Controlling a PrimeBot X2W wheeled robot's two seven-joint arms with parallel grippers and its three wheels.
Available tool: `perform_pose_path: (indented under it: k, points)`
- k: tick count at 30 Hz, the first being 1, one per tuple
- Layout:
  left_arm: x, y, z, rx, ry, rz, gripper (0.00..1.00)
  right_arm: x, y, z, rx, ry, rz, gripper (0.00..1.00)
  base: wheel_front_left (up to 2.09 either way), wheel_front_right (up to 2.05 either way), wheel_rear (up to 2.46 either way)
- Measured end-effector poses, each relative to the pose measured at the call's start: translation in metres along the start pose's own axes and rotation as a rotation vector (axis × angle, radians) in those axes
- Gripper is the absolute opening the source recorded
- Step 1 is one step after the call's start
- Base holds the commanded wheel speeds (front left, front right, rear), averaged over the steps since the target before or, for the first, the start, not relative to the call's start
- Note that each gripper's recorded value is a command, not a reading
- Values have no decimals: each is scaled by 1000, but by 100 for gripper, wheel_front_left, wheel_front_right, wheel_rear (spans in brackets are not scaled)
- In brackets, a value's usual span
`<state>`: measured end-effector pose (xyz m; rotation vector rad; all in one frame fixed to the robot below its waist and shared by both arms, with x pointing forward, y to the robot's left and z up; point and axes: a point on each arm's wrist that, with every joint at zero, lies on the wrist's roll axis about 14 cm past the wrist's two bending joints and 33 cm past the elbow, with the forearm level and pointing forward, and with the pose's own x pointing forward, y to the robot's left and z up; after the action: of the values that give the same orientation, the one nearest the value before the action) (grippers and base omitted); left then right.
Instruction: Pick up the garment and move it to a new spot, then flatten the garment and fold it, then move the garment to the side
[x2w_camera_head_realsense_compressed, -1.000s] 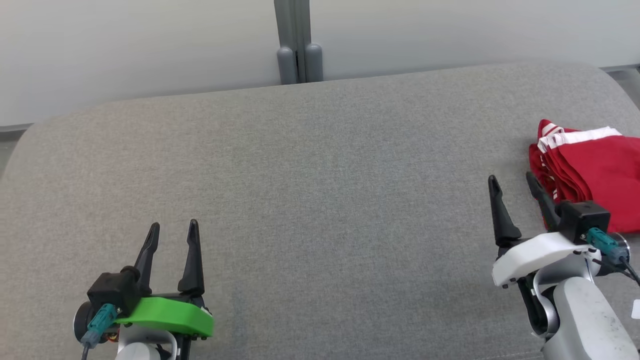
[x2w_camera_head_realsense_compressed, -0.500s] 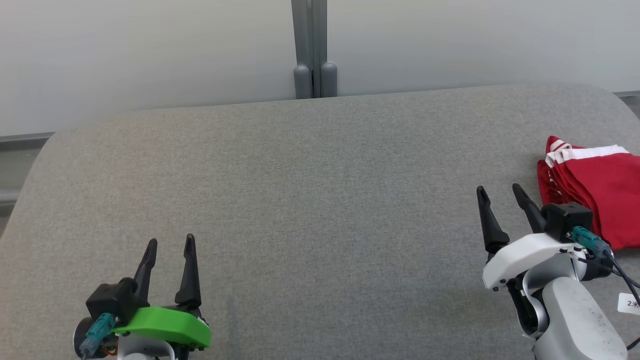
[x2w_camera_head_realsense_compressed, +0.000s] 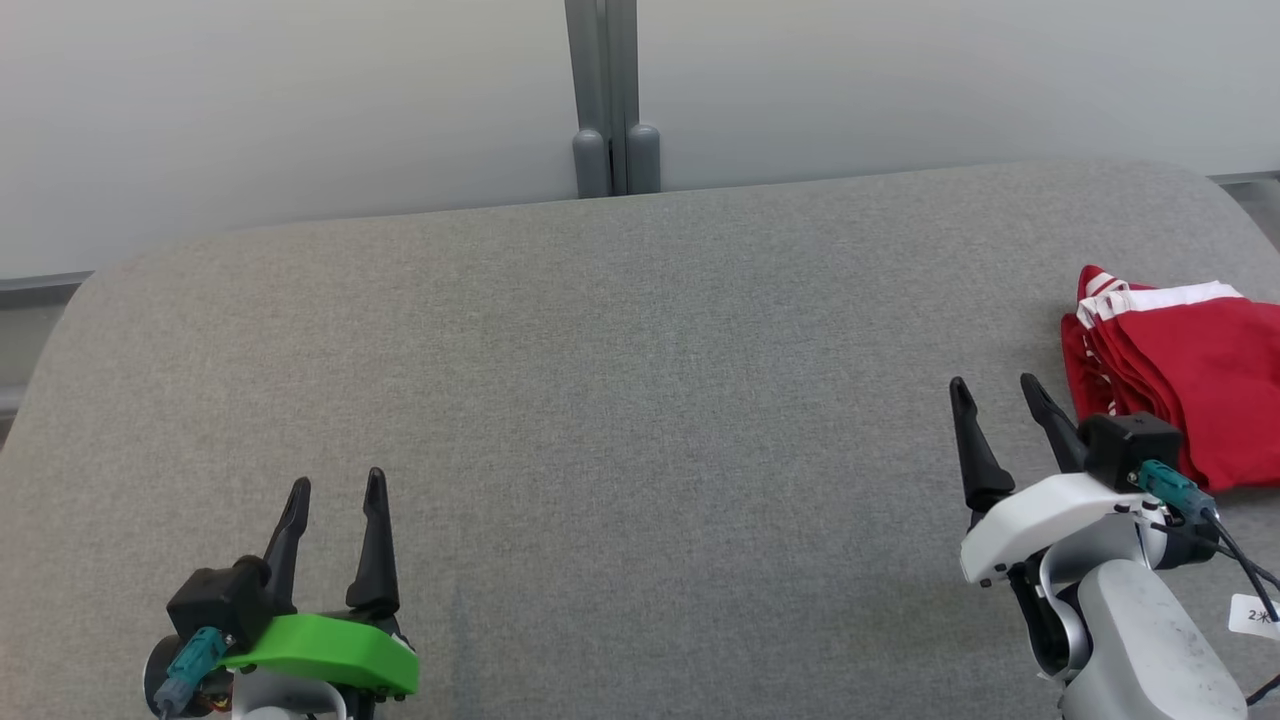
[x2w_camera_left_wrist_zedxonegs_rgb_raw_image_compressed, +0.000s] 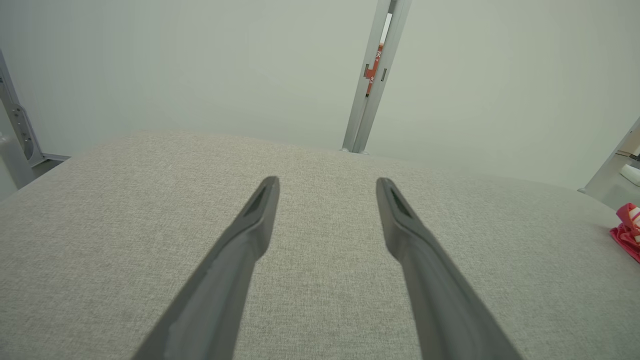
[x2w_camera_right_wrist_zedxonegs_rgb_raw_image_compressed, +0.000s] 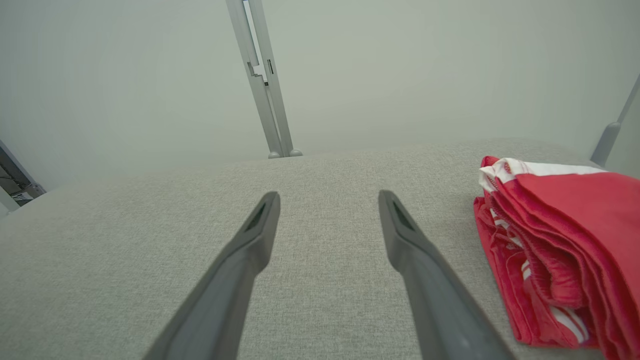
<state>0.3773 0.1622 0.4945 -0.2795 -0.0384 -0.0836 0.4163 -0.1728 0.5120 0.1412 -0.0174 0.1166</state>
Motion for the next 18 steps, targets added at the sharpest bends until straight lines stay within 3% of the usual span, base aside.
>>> perform_pose_path:
  k: [7,8,14,18]
  points:
    - [0,2,-1,-4,1,6,100,3,1,-3,2,8,4,100,0,0,0]
    - [0,2,0,-5,0,6,0,4,2,-2,2,7,4,0,0,0,0]
    - [-12,7,-26,-15,78,31,0,-17,0,-43,29,124,-18,0,0,0,0]
    - [-15,11,-31,-68,99,54,0,-22,-3,-51,89,150,-43,0,0,0,0]
